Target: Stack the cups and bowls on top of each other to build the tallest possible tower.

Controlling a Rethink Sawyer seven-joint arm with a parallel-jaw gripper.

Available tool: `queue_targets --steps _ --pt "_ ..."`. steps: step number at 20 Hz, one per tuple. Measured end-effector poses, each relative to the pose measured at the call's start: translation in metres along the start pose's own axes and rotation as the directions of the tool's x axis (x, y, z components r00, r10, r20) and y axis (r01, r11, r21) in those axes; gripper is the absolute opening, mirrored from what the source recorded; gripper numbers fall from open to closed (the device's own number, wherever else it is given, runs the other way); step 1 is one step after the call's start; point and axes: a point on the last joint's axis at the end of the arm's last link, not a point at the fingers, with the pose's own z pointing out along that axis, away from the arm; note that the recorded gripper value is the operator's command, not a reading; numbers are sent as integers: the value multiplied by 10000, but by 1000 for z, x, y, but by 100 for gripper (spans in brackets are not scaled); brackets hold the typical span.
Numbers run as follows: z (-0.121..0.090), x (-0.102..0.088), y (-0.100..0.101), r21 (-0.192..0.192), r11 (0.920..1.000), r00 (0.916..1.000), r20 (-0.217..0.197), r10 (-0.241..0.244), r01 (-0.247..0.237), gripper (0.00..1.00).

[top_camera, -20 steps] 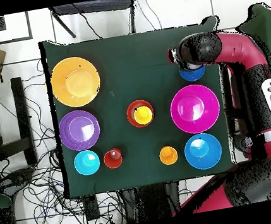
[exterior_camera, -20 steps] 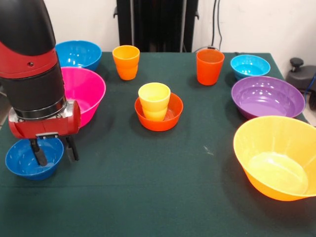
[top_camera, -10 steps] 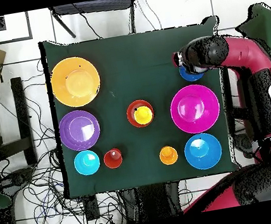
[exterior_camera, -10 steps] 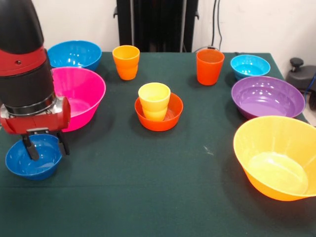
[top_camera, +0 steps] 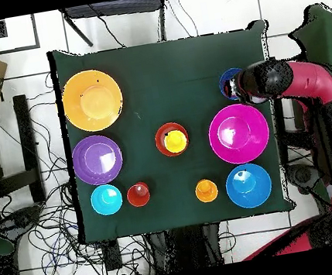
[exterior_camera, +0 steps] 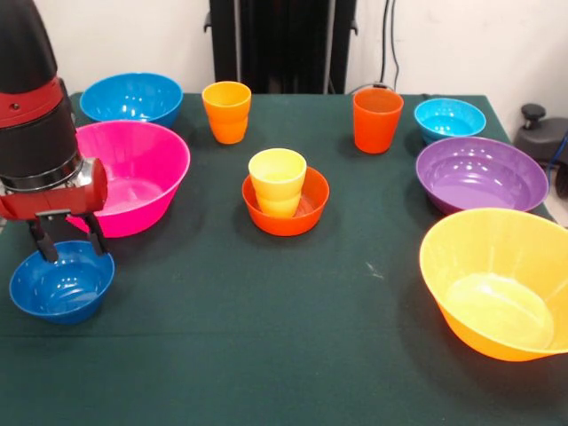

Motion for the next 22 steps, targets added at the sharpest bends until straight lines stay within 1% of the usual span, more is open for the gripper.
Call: queue_targets --steps 4,14,15,19,22 --pt "4 11 0 -91 9998 9998 -156 -150 148 100" --pt "16 34 14 -487 9983 9979 -556 -343 316 100" --pt "18 38 18 -553 9978 9972 -622 -404 370 100" --pt "20 39 23 -624 9971 9968 -636 -477 437 100" --pt "22 39 24 -645 9968 9974 -513 -509 476 100"
